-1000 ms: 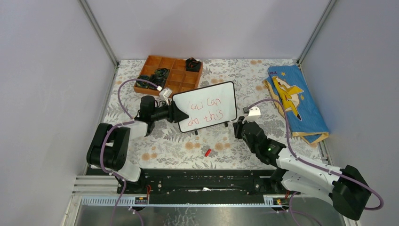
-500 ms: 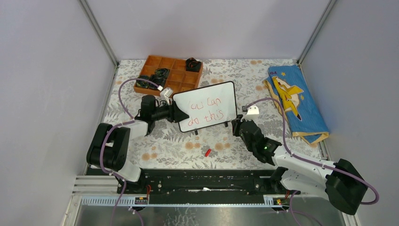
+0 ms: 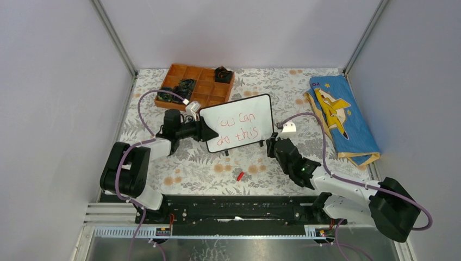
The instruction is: Write a sentence on the whiteboard
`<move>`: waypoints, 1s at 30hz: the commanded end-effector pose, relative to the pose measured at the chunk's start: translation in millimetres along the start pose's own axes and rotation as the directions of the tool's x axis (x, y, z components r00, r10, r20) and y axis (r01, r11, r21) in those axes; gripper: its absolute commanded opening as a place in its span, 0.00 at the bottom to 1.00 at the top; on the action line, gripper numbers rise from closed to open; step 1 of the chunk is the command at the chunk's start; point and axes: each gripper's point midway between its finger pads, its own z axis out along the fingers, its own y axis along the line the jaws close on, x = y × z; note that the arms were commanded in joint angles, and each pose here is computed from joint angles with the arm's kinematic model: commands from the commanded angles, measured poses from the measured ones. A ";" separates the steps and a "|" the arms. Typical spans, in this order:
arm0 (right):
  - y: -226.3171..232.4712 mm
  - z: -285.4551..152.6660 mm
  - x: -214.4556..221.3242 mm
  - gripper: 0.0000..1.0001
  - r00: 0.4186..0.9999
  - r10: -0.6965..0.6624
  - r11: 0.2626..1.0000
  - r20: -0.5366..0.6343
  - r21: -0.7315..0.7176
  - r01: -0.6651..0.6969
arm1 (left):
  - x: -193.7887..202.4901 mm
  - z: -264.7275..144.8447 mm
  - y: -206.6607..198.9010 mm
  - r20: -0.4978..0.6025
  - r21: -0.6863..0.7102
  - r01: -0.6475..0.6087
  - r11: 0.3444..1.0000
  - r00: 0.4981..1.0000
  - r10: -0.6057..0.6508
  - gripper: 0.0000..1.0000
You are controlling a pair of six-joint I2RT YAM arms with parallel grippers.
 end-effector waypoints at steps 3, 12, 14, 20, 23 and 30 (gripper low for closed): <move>6.2 7.1 -23.8 0.00 0.997 0.035 0.999 0.072 0.009 -0.036 | -14.9 1.7 -5.3 0.018 0.002 -0.059 0.998 0.998 0.058 0.48; 5.2 11.2 -22.7 0.00 0.997 0.024 0.999 0.072 0.023 -0.026 | -14.5 1.8 -6.6 0.016 0.005 -0.060 0.998 0.998 0.060 0.48; 4.2 12.7 -22.0 0.00 0.997 0.021 0.999 0.072 0.030 -0.023 | -14.5 2.1 -6.9 0.015 0.006 -0.062 0.998 0.998 0.062 0.48; 3.2 14.9 -21.1 0.00 0.997 0.019 0.999 0.072 0.036 -0.022 | -14.3 1.9 -6.7 0.013 0.004 -0.063 0.998 0.998 0.062 0.48; 1.6 15.7 -21.9 0.00 0.997 0.022 0.999 0.078 0.042 -0.026 | -14.0 2.3 -6.7 0.011 0.003 -0.063 0.998 0.998 0.063 0.48; 0.4 18.2 -23.5 0.00 0.996 0.024 0.999 0.084 0.047 -0.028 | -13.5 2.2 -5.8 0.009 -0.002 -0.065 0.998 0.998 0.065 0.48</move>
